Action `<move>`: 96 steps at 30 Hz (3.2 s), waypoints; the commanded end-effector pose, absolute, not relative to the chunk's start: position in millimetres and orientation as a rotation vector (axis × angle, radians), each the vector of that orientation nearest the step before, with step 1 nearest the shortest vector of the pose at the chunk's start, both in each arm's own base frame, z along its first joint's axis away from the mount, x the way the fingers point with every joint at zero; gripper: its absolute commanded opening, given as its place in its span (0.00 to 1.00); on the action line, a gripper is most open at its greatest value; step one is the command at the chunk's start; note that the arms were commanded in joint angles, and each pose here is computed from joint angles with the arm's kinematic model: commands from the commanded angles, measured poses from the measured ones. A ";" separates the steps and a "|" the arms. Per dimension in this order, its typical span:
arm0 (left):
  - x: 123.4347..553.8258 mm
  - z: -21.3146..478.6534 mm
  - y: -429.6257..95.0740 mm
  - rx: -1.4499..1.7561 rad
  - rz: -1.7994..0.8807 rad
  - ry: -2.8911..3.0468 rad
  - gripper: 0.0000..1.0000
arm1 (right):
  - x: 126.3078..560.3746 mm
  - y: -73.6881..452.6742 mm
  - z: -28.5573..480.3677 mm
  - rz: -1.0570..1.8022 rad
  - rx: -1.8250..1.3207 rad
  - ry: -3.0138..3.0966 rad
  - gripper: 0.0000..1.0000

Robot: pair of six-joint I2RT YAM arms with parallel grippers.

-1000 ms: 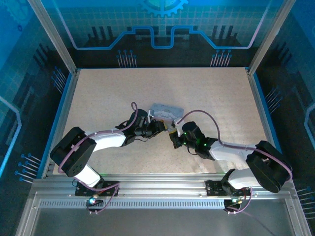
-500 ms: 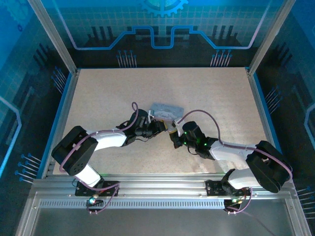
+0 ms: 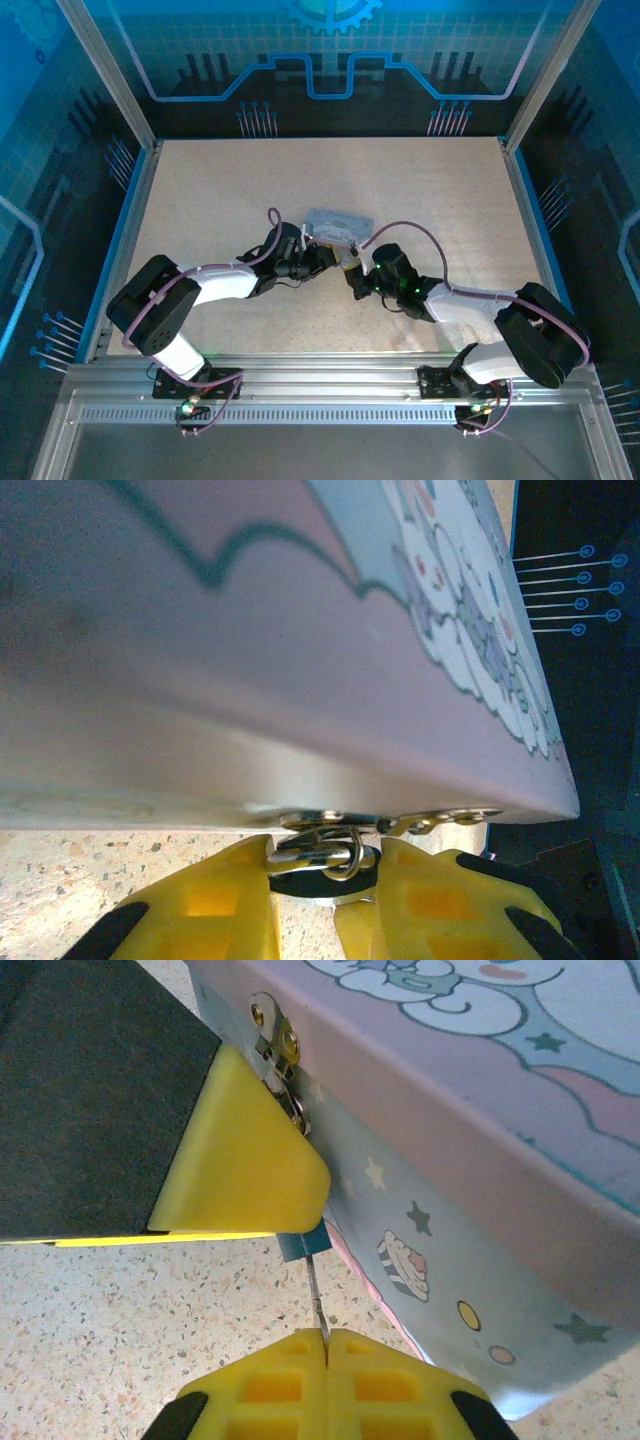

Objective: Unlock the padlock with the key

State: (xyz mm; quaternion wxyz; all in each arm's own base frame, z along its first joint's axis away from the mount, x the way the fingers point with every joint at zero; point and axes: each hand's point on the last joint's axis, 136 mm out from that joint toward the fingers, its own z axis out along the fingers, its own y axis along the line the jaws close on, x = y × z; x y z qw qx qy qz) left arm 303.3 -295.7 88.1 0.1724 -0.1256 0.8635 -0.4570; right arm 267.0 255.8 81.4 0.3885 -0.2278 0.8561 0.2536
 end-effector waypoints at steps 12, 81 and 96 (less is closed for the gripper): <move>289.3 88.0 -312.1 -0.292 -1.381 2.478 0.16 | 286.6 283.7 138.4 0.862 -0.564 1.970 0.04; 293.8 101.4 -309.7 -0.330 -1.382 2.440 0.17 | 276.0 260.6 106.9 0.737 -0.578 2.050 0.02; 293.2 107.2 -310.2 -0.344 -1.406 2.427 0.17 | 279.0 257.1 95.4 0.599 -0.682 1.995 0.02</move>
